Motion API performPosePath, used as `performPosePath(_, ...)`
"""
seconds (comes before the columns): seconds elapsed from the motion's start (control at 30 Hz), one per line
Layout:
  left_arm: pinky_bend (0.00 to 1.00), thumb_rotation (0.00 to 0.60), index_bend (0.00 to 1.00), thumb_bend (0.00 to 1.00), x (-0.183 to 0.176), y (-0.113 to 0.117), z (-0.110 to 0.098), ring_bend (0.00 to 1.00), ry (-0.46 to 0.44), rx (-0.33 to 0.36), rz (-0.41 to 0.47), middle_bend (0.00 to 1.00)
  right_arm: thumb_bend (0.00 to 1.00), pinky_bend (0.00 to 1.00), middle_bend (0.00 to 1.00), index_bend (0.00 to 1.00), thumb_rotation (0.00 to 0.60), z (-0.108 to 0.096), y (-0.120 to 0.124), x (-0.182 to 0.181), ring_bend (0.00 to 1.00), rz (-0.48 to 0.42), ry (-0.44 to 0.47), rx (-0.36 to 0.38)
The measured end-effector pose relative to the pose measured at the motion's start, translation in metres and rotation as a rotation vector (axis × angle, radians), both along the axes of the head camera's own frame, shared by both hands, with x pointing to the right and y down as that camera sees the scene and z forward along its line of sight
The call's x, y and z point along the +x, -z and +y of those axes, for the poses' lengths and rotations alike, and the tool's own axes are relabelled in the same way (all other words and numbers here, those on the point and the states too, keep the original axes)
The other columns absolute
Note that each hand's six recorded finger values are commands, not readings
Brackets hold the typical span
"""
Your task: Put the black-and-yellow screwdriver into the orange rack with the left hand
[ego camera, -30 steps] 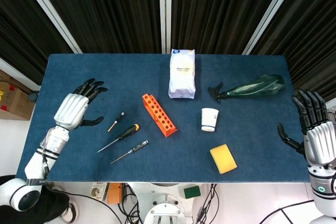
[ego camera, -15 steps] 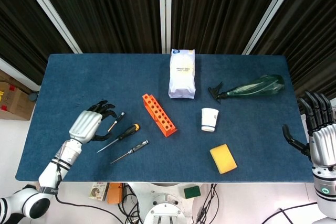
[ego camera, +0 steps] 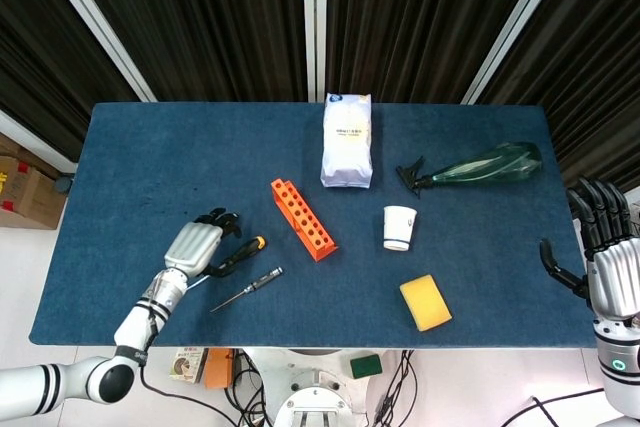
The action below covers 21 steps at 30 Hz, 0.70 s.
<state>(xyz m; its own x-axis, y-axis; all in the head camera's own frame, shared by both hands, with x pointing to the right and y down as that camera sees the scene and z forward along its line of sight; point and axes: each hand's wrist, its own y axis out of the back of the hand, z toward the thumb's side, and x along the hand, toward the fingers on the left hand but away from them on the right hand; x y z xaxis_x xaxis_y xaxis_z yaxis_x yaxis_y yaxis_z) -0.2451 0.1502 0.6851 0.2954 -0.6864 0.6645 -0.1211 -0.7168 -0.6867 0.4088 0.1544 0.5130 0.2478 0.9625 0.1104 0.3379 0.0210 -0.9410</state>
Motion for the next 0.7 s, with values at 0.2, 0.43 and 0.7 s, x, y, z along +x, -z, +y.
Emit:
performPosePath(0.2,0.2,0.47,0.37,0.2,0.019,-0.01,-0.001,0.08,0.047,0.012,-0.011,0.17,0.41,0.0,0.0,0.0,0.6,0.0,-0.003,-0.001,0.0,0.003,0.0,-0.007)
performPosePath(0.43,0.2,0.469,0.38,0.2,0.028,-0.023,0.002,0.08,0.044,0.016,-0.05,0.18,0.41,0.0,0.0,0.0,0.6,0.001,-0.003,-0.001,0.0,0.007,-0.002,-0.008)
performPosePath(0.7,0.21,0.472,0.41,0.2,0.021,-0.034,0.004,0.08,0.081,-0.01,-0.087,0.18,0.43,0.0,0.0,0.0,0.6,0.0,-0.003,0.001,0.0,0.008,-0.017,-0.013)
